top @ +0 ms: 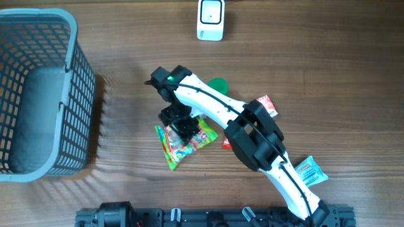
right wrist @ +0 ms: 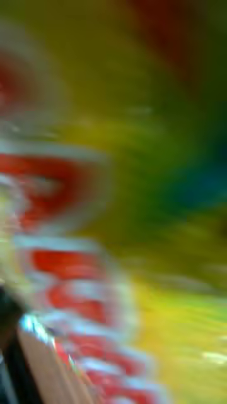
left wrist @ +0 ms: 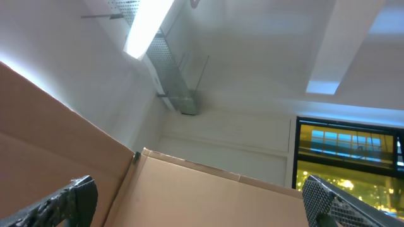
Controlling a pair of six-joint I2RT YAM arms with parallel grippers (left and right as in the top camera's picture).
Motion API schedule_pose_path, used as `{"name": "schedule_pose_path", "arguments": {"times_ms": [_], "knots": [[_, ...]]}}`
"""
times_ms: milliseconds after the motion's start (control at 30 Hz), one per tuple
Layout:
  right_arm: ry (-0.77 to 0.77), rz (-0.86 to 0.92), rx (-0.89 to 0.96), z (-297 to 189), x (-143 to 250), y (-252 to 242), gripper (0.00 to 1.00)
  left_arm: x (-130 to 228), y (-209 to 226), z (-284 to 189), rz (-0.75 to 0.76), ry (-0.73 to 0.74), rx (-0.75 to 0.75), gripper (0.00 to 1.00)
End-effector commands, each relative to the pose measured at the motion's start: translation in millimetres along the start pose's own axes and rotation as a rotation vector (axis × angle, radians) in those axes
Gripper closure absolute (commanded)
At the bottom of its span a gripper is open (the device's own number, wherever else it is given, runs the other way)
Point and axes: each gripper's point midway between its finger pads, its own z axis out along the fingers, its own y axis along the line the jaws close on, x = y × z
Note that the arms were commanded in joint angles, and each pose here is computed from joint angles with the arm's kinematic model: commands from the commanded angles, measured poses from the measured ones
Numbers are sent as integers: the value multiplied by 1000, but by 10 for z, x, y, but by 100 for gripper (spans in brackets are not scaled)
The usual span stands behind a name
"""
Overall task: Scan the item barcode
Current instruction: 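Grasp the Haribo bag with the right gripper, then lift the Haribo bag to the barcode scanner with the right gripper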
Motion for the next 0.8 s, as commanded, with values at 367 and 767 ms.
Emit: {"name": "schedule_pose_path", "arguments": {"times_ms": [367,767], "knots": [[-246,-764,-446,-1305,357,454,95,112,110,-9,19,40,-71,0],[-782,-2322,-1003,-3345,1738,-688,96,364,329,-55,64,141,-187,0]]}}
